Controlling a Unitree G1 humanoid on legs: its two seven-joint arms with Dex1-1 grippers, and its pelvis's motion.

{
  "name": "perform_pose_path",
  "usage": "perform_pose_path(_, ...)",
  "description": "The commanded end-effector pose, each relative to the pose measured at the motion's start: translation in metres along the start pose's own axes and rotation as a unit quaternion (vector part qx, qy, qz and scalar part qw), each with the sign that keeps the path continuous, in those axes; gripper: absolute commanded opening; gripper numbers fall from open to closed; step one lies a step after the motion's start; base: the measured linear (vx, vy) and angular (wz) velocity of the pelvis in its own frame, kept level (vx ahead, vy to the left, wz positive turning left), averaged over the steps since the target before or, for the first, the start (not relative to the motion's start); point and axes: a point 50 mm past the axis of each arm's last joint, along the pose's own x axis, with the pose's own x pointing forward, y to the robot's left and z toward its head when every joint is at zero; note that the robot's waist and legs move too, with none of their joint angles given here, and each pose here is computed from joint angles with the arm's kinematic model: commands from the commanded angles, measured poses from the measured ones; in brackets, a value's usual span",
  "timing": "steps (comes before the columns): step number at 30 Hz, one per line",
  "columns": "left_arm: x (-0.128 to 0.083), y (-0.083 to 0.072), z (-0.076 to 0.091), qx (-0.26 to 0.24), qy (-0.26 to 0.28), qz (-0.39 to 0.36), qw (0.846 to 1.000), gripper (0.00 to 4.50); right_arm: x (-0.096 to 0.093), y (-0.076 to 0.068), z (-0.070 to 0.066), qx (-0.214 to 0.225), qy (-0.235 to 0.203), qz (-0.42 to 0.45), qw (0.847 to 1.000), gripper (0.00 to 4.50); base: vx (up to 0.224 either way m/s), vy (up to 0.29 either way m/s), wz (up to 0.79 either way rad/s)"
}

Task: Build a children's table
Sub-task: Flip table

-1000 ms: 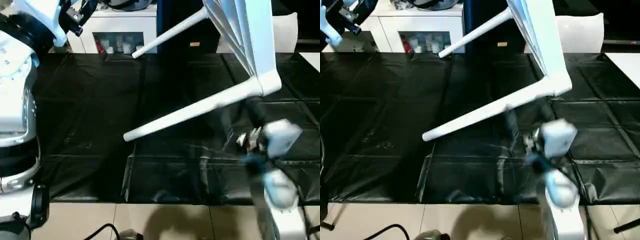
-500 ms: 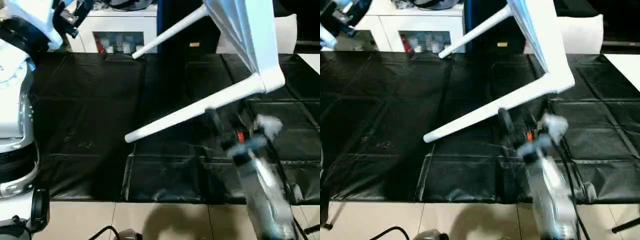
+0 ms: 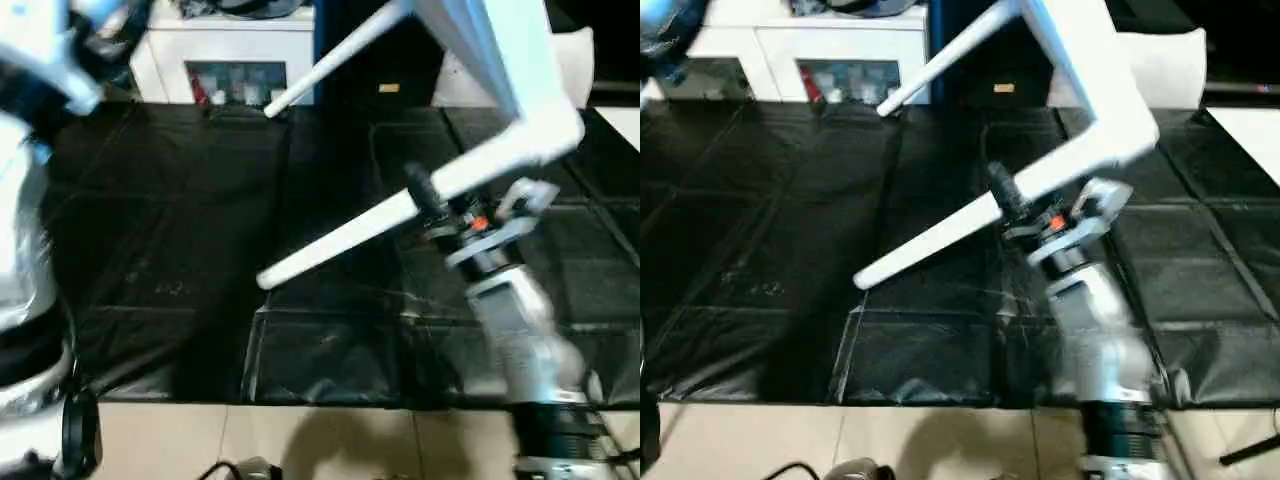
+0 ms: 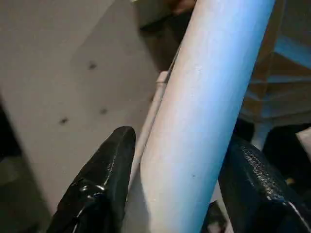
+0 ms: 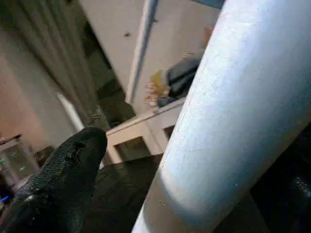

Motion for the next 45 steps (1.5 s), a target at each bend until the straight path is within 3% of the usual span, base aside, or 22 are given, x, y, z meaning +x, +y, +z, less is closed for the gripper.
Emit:
perform_pose_path(1,-0.007,-0.014,-0.022,-0.059,0.035,-0.006,0.998,2.32,0.013,0.026,0.022,-0.016,-0.036,0.079,0.996,4.50,0.000,0.000,0.00)
perform_pose_path(3,-0.012,-0.016,-0.026,-0.067,0.039,-0.006,0.997,2.28,0.014,0.027,0.028,-0.023,-0.043,0.082,0.995,4.50,0.000,0.000,0.00)
perform_pose_path(4,-0.023,-0.024,-0.037,-0.093,0.046,-0.014,0.995,2.25,0.016,0.031,0.040,-0.041,-0.054,0.092,0.993,4.50,0.000,0.000,0.00)
perform_pose_path(7,-0.037,-0.038,-0.049,-0.126,0.056,-0.028,0.990,2.15,0.017,0.038,0.050,-0.056,-0.058,0.109,0.991,4.50,0.000,0.000,0.00)
perform_pose_path(13,-0.048,-0.054,-0.057,-0.142,0.074,-0.043,0.986,1.74,0.016,0.050,0.051,-0.073,-0.047,0.133,0.987,4.50,0.000,0.000,0.00)
perform_pose_path(21,-0.061,-0.058,-0.064,-0.149,0.089,-0.029,0.984,1.67,0.010,0.063,0.038,-0.061,-0.022,0.142,0.988,4.50,0.000,0.000,0.00)
perform_pose_path(25,-0.072,-0.058,-0.072,-0.138,0.120,-0.025,0.983,1.66,0.005,0.057,0.023,-0.090,0.018,0.128,0.988,4.50,0.000,0.000,0.00)
perform_pose_path(33,-0.089,-0.050,-0.086,-0.134,0.173,-0.006,0.976,1.66,-0.004,0.048,0.005,-0.121,0.062,0.089,0.987,4.50,0.000,0.000,0.00)
perform_pose_path(35,-0.096,-0.044,-0.088,-0.146,0.178,0.004,0.973,2.22,-0.010,0.041,0.000,-0.129,0.072,0.064,0.987,4.50,0.000,0.000,0.00)
perform_pose_path(40,-0.119,-0.030,-0.092,-0.150,0.193,0.013,0.970,2.57,-0.030,0.031,-0.012,-0.127,0.087,0.033,0.987,4.50,0.000,0.000,0.00)
perform_pose_path(45,-0.154,-0.023,-0.089,-0.203,0.186,-0.001,0.961,3.02,-0.065,0.025,-0.015,-0.127,0.094,-0.007,0.987,4.50,0.000,0.000,0.00)
